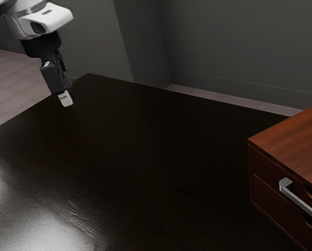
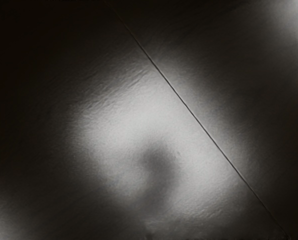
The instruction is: Pull the drawer handle with one arm to open the drawer
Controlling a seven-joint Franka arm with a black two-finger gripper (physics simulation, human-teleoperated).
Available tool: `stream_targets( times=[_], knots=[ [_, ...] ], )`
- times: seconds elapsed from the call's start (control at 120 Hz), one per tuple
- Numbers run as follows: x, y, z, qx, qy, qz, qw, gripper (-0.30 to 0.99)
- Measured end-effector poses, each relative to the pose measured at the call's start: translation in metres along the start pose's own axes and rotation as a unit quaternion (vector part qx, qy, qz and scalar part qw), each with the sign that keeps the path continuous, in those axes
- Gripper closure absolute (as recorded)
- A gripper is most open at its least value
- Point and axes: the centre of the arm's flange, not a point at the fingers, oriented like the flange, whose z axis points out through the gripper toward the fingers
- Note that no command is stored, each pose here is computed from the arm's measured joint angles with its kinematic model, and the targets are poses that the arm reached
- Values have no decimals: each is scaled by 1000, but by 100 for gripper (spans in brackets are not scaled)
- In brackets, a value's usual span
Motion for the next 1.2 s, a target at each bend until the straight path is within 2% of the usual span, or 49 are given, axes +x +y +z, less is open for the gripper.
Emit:
stream_targets(
  times=[0.217, 0.283, 0.333, 0.4, 0.458, 0.517, 0.575, 0.642, 0.708, 0.775, 0.817, 0.892, 0.942, 1.142, 1.2],
  knots=[
    [8, 11, 6, -12, 1, 108, 994, 0],
    [11, 29, 9, -26, 7, 149, 989, 0],
    [35, 58, 11, -32, 11, 206, 978, 0],
    [90, 132, 16, -43, 13, 324, 945, 0],
    [130, 212, 20, -52, 13, 429, 902, 0],
    [154, 281, 22, -56, 16, 513, 856, 0],
    [167, 325, 26, -56, 19, 570, 820, 0],
    [176, 350, 31, -52, 25, 609, 791, 0],
    [185, 360, 54, -53, 24, 632, 773, 0],
    [187, 353, 78, -43, 22, 641, 766, 1],
    [182, 335, 87, -29, 24, 637, 770, 1],
    [171, 284, 100, -1, 29, 613, 789, 1],
    [169, 268, 106, 18, 35, 610, 791, 1],
    [183, 285, 114, 73, 64, 650, 754, 0],
    [188, 287, 115, 86, 72, 656, 746, 4]
  ],
)
